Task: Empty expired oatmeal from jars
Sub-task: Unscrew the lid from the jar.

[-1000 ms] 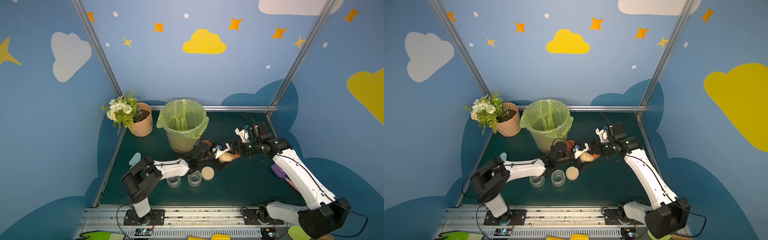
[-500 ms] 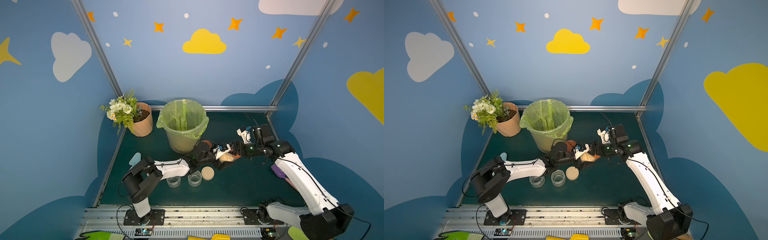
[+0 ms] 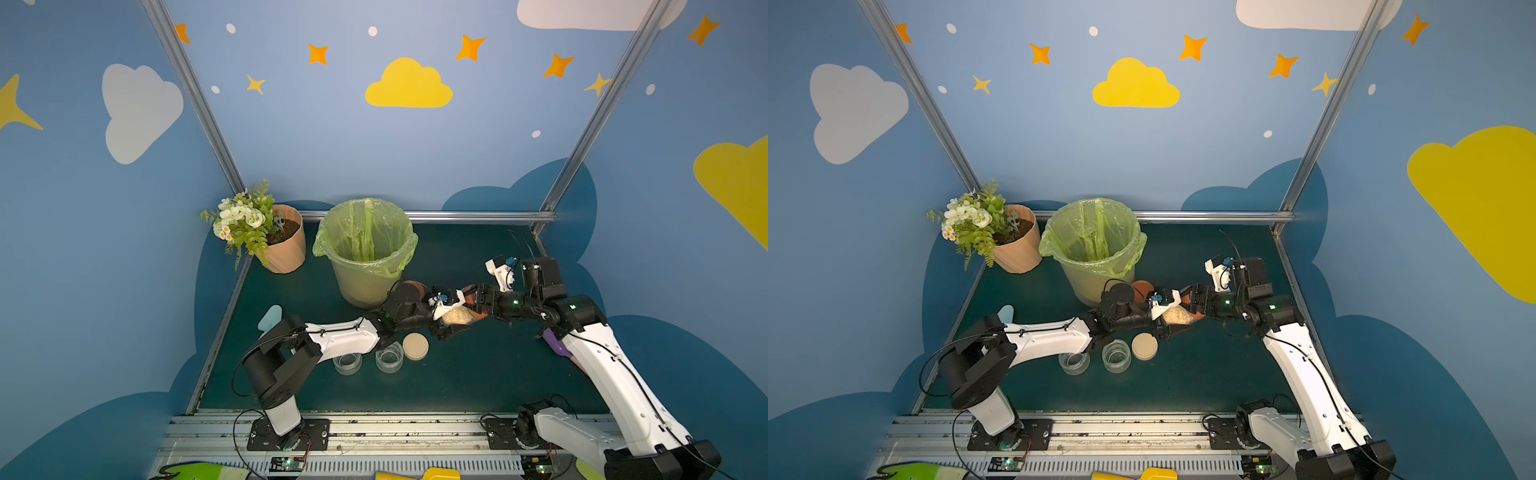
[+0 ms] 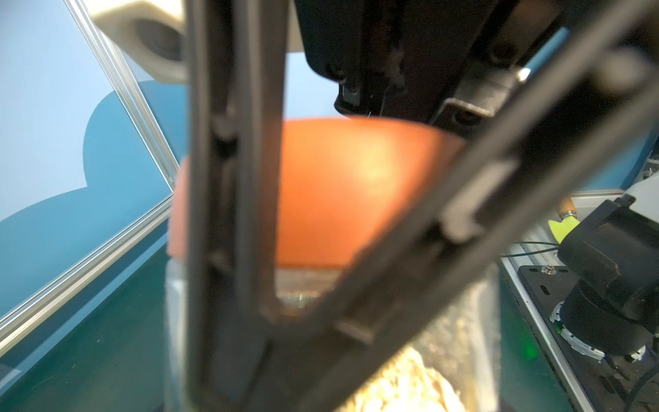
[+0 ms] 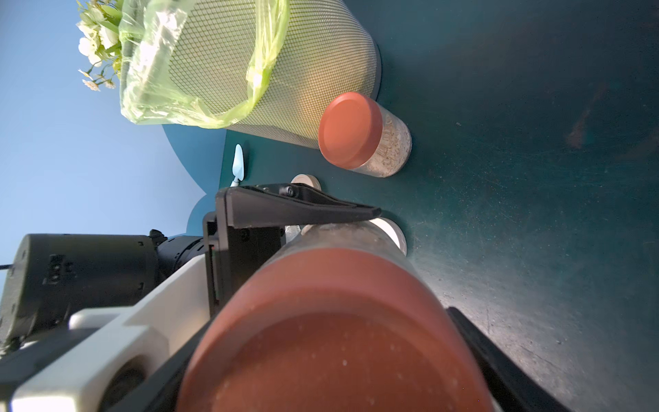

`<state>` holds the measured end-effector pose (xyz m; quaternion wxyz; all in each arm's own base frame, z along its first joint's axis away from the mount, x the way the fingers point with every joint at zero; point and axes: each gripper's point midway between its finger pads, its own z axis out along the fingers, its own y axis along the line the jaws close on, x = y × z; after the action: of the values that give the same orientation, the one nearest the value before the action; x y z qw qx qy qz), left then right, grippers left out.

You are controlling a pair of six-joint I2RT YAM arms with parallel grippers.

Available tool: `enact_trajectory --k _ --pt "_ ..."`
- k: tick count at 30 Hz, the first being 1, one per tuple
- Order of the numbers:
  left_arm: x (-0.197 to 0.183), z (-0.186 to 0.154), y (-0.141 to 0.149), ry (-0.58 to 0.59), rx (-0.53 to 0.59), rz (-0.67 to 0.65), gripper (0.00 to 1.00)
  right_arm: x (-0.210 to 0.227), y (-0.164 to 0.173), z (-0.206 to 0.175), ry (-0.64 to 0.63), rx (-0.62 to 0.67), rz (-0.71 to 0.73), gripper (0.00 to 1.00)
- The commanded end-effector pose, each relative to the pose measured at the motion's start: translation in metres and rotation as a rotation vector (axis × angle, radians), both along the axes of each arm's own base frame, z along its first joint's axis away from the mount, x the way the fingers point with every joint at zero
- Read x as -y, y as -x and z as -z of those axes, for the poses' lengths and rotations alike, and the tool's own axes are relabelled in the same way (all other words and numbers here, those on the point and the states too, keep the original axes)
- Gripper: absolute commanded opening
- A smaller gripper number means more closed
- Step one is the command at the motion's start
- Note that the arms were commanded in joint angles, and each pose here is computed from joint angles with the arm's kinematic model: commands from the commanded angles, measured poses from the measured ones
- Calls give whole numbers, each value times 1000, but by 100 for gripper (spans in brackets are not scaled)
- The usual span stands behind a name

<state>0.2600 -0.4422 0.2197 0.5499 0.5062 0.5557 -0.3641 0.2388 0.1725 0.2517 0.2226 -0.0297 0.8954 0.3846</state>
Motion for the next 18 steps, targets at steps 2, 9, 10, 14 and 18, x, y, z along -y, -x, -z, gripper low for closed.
enact_trajectory --k 2,9,10,14,18 --pt "0 -31 -7 56 68 -10 13 -9 1 -24 -61 46 -44 89" --pt "-3 -31 -13 66 81 -51 7 -3 3 -27 -31 57 -31 89" --pt "-4 -32 -14 69 85 -59 7 -4 3 -28 -33 58 -33 89" --pt "-6 -36 -17 84 100 -81 5 -6 2 -28 -48 56 -42 89" --pt "-7 -38 -18 93 106 -90 4 -10 4 -31 -73 56 -67 89"
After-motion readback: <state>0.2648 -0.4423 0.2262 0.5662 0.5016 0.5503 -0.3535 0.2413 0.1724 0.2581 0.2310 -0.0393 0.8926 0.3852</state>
